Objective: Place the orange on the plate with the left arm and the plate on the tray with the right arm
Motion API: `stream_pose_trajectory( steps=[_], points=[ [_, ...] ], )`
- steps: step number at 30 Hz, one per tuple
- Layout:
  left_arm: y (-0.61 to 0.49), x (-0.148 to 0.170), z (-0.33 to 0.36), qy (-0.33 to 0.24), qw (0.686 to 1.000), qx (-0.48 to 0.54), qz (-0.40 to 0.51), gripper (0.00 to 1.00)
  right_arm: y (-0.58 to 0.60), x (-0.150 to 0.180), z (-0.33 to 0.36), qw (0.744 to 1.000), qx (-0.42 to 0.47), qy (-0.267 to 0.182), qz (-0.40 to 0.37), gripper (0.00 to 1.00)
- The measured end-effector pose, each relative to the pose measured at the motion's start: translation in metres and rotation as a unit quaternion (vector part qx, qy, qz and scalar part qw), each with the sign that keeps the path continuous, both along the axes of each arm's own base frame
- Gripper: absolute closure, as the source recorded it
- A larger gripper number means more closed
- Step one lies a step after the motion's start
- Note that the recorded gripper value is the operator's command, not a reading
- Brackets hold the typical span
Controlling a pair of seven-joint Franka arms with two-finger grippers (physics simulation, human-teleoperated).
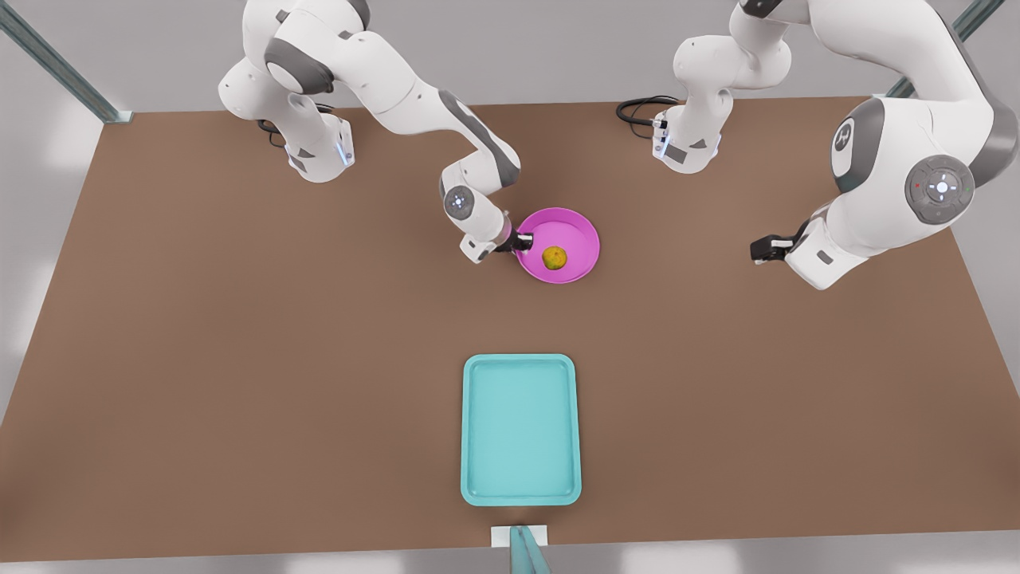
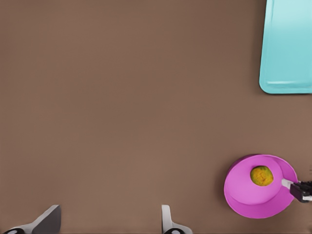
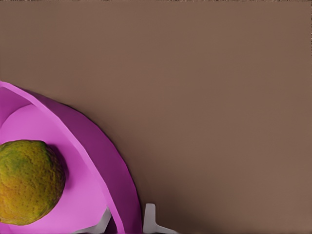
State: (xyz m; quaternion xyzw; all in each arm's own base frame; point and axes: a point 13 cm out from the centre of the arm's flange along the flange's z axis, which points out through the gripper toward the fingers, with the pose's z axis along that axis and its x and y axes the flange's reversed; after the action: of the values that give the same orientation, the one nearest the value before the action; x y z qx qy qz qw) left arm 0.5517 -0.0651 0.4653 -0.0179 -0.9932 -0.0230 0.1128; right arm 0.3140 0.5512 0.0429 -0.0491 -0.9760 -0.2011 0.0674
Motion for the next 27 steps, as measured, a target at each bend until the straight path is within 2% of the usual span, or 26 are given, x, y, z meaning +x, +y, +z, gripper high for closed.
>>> stream_pose_trajectory(
  steps=[3,10,12,14,20,27],
  points=[
    [0.0,-0.001,0.0,0.002,1.0,0.0,0.0,0.0,0.001,0.003,0.006,1.0,0.004,0.0,-0.002,0.78],
    [-0.001,-0.004,0.002,0.005,1.0,-0.001,-0.001,0.0,0.006,0.014,0.028,1.0,0.017,0.0,-0.005,0.79],
    [-0.001,-0.005,0.001,0.007,1.0,-0.002,-0.001,0.0,0.003,0.027,0.039,1.0,0.024,-0.005,-0.012,0.79],
    [-0.001,-0.005,0.001,0.008,1.0,-0.002,-0.001,0.0,-0.007,0.054,0.053,0.999,0.033,-0.013,-0.028,0.79],
    [-0.002,-0.006,0.002,0.008,1.0,-0.003,-0.002,0.0,-0.063,0.164,0.086,0.992,0.057,-0.043,-0.101,0.79],
    [-0.003,-0.007,0.002,0.011,1.0,-0.004,-0.003,0.0,-0.097,0.292,0.106,0.98,0.091,-0.094,-0.15,0.79]
  ],
)
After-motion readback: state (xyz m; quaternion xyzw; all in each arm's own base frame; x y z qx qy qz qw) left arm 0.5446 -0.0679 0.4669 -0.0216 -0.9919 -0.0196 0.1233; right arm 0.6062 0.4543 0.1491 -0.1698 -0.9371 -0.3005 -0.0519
